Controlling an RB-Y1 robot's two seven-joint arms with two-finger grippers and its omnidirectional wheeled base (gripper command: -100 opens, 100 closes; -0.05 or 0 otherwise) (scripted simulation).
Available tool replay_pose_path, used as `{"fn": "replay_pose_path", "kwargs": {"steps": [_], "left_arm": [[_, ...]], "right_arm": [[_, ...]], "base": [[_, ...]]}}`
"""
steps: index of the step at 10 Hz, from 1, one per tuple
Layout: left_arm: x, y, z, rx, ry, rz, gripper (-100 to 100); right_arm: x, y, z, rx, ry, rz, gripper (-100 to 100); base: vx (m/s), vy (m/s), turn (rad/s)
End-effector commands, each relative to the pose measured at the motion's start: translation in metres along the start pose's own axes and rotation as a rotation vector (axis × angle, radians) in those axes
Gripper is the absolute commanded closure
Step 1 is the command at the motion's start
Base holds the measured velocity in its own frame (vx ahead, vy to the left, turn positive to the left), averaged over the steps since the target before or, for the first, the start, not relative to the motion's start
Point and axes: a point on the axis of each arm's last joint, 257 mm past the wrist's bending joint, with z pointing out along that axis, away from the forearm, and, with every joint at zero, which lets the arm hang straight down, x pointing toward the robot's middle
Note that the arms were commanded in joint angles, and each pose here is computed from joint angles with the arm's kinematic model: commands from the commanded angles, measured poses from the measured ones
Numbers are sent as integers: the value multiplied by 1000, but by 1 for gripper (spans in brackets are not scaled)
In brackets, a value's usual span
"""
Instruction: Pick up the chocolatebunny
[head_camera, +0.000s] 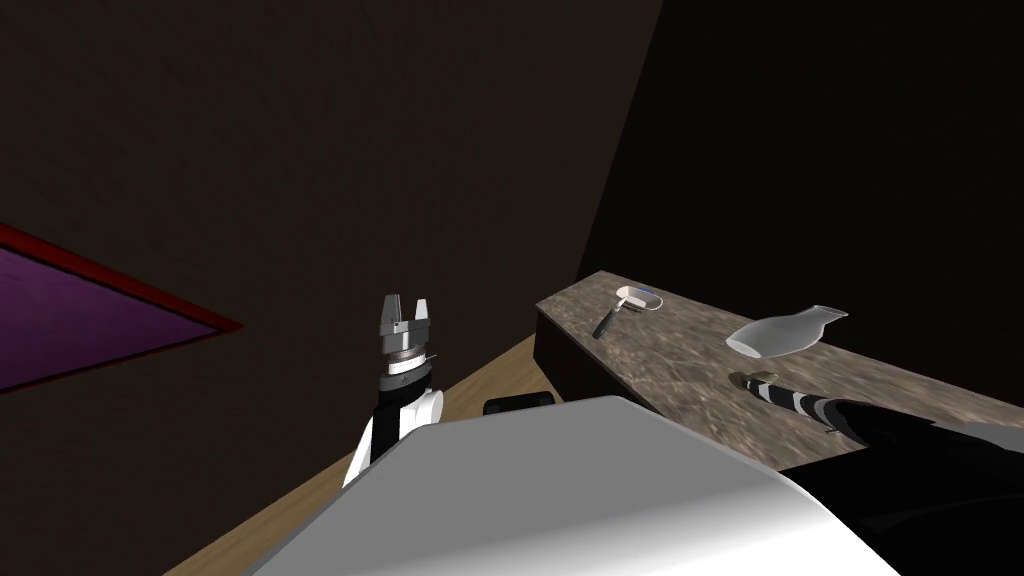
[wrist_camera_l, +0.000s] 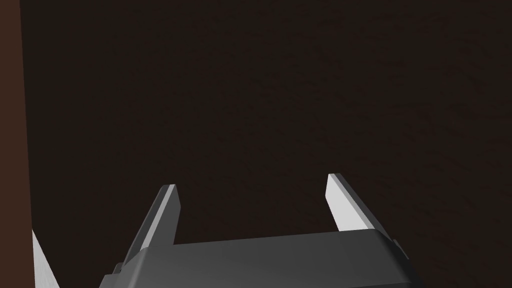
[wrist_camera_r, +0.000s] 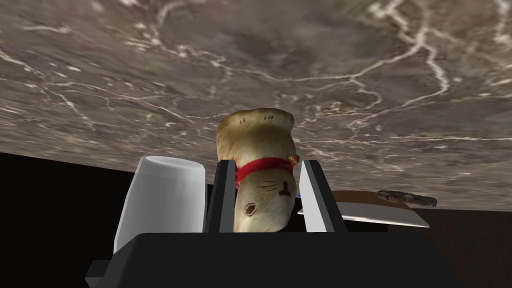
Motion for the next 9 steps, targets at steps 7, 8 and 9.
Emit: {"fn": "replay_pose_path", "kwargs": {"steps": [7, 8, 9], "left_arm": [[0, 0, 0, 0, 0, 0, 0], [0, 0, 0, 0, 0, 0, 0], [0, 0, 0, 0, 0, 0, 0]], "right_arm": [[-21, 27, 11, -55, -25, 22, 100], [-18, 28, 11, -58, -16, 2, 100], [-15, 29, 11, -61, -5, -27, 100]], "base": [[22, 0, -102], [50, 10, -104], [23, 2, 37]]}}
